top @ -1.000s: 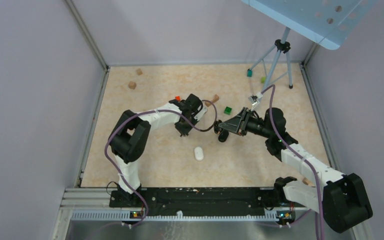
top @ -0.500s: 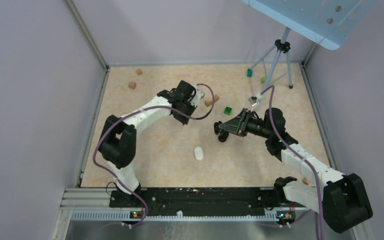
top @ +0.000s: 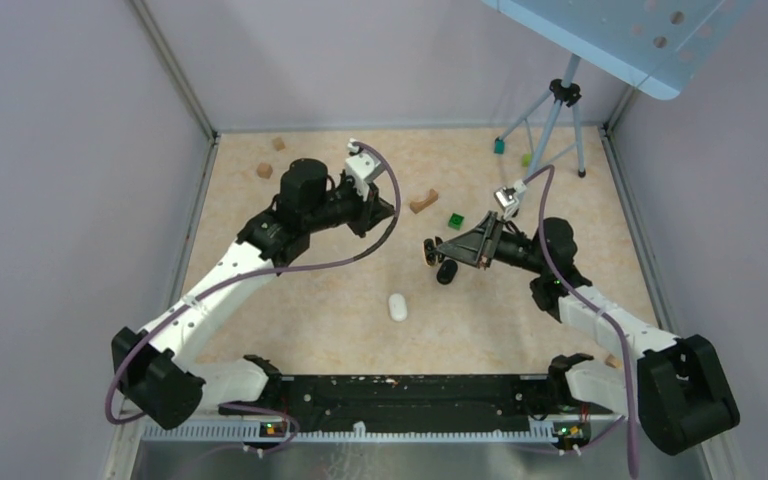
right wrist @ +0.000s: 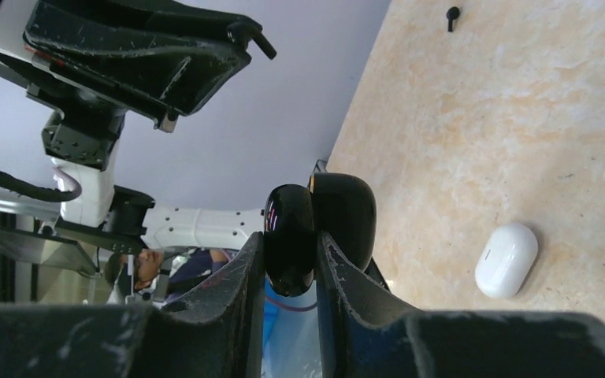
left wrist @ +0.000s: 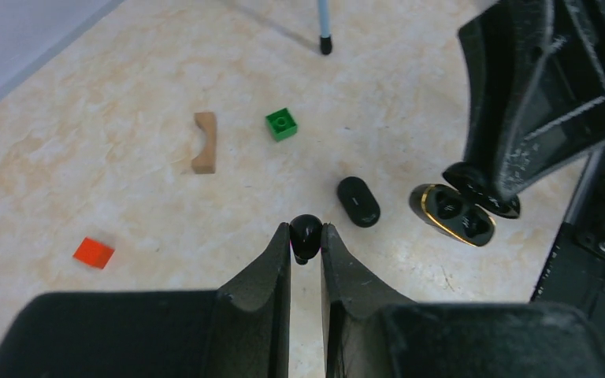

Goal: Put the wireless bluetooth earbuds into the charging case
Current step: Insert the right earbud into the right side groove of the charging case.

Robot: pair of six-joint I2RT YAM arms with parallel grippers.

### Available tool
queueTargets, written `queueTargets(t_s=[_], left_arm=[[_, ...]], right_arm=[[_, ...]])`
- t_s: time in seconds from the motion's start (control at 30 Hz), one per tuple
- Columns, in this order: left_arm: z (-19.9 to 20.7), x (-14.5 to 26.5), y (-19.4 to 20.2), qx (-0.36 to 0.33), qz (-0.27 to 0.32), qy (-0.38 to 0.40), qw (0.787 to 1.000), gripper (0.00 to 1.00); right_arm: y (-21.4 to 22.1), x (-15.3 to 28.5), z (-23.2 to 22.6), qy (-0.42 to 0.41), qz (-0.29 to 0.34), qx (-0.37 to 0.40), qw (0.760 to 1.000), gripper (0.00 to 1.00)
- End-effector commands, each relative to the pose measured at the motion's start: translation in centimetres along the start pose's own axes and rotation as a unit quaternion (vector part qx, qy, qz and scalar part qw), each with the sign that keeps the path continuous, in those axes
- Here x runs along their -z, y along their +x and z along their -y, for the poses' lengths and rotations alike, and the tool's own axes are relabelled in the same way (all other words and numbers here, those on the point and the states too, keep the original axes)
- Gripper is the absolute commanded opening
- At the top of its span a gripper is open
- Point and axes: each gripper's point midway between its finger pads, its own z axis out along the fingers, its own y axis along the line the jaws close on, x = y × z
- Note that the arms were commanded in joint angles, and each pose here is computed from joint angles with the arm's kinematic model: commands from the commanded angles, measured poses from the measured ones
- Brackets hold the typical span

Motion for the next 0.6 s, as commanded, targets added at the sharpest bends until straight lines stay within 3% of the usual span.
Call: queueTargets(t_s=[0.0,0.1,0.27,0.57], left_arm=[[3.3,1.2,-2.8,-0.031,0.076,0.093,0.992,0.0],[4.3,2.4,-4.0,-0.035,0.117,0.109,0.987,0.0],[7.2,3.2,-4.7,-0.027,0.128,0.196,0.972,0.0],[11.4,4.8,-4.5,-0.08,0.163,0.341,0.922,0.0]], right_arm=[[-0.4,0.1,-2.4,-0.062,-0.002,0.014,0.998,0.0],[-0.5,0.2,-2.8,-0.075,0.002,0.004,0.997,0.0],[-0.6,0.1,-2.7,-0.062,0.003,-0.029,0.998,0.0],[-0.7,0.0,-4.3,-0.085,-0.019,-0.065,0.994,0.0]])
